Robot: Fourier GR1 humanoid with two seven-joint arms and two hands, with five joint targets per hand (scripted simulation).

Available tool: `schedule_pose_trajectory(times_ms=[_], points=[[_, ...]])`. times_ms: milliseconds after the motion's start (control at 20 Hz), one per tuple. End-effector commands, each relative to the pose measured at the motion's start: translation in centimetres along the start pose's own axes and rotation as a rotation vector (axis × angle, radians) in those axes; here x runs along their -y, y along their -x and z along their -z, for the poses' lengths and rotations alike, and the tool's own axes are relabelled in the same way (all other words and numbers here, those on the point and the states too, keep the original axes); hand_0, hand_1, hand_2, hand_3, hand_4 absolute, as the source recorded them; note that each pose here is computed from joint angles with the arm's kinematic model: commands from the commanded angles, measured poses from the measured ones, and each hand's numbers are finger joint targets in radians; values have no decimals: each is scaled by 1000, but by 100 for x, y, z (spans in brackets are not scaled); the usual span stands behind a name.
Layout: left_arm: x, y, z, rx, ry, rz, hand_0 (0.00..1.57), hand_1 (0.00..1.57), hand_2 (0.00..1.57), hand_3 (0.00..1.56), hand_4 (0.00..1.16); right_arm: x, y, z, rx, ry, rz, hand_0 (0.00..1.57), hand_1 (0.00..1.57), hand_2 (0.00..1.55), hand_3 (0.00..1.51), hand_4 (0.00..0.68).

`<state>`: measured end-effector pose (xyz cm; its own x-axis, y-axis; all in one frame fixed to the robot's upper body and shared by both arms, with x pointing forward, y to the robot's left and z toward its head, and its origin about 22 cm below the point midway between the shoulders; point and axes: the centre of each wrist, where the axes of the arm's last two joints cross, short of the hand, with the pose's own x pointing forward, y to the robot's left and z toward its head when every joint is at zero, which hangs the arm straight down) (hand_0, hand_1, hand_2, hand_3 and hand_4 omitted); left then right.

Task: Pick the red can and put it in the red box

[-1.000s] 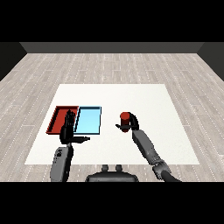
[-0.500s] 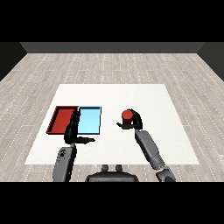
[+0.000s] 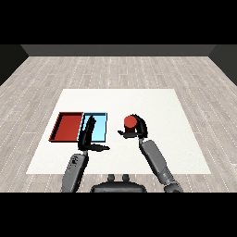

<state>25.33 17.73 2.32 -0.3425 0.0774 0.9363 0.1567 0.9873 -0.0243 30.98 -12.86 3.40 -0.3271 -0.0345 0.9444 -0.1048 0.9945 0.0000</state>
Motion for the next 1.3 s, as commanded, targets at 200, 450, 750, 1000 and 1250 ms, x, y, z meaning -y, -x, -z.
schedule_pose_trajectory(times_ms=[200,450,750,1000,1250], points=[[348,115,107,-47,16,-30,0,0,0,0,0,-271,-27,29,17,25,45,1445,1445,1425,1381,655],[533,194,-32,-66,47,-33,0,0,0,0,0,-420,-84,-9,19,19,36,1453,1453,1447,1398,661],[417,222,225,-113,64,-85,0,0,0,0,0,-493,-26,75,21,28,67,1455,1455,1451,1389,630],[477,566,38,-129,84,-80,0,0,0,0,0,-445,-112,7,20,-10,49,1449,1449,1438,1384,635],[573,511,2,-169,92,-86,0,0,0,0,0,-594,-42,14,23,-14,39,1451,1451,1434,1378,641]])
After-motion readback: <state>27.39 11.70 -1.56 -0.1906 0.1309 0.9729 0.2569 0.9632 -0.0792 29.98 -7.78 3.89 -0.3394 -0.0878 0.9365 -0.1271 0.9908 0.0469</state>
